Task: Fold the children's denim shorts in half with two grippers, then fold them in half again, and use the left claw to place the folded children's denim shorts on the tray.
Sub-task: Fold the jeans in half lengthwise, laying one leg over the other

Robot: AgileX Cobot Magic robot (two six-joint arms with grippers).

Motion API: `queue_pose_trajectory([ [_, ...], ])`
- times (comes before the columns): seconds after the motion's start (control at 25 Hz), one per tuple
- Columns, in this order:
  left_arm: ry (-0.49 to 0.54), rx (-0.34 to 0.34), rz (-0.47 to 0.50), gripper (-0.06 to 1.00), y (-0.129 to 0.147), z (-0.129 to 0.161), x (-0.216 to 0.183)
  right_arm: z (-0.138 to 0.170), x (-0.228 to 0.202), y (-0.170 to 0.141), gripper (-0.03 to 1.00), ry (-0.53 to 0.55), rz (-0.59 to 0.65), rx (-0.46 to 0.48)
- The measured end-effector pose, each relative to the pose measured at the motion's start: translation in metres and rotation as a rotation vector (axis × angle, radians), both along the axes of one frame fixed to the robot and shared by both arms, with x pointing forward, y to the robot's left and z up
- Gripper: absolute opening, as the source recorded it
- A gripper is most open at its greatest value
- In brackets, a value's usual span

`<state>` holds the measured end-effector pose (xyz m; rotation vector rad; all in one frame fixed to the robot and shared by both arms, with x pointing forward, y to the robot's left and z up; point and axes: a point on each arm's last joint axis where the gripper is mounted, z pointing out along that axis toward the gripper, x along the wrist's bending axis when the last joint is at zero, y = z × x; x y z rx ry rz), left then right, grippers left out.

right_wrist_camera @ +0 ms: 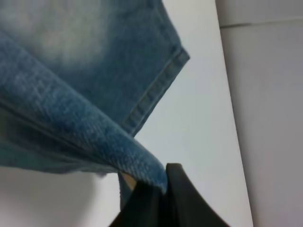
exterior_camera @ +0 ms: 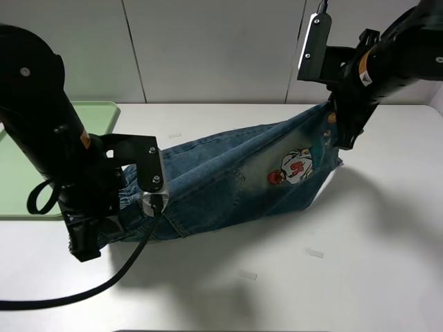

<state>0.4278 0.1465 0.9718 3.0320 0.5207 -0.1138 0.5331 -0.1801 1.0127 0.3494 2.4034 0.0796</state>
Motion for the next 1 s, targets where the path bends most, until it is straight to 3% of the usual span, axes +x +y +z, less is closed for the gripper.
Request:
queue_pose_trajectory([
  [0.24,-0.031,0.002,0.031,0.03,0.000,0.000,0.003,-0.005,0.022,0.012,-0.03,0.003,0.014,-0.013],
  [0.64,-0.185,0.099,0.110,0.03,0.012,0.000,0.019,-0.014,0.042,0.023,-0.03,-0.001,0.048,0.008],
  [1.0,-0.292,0.041,0.224,0.03,0.029,0.000,0.042,-0.021,0.048,0.023,-0.03,-0.006,0.066,-0.004],
])
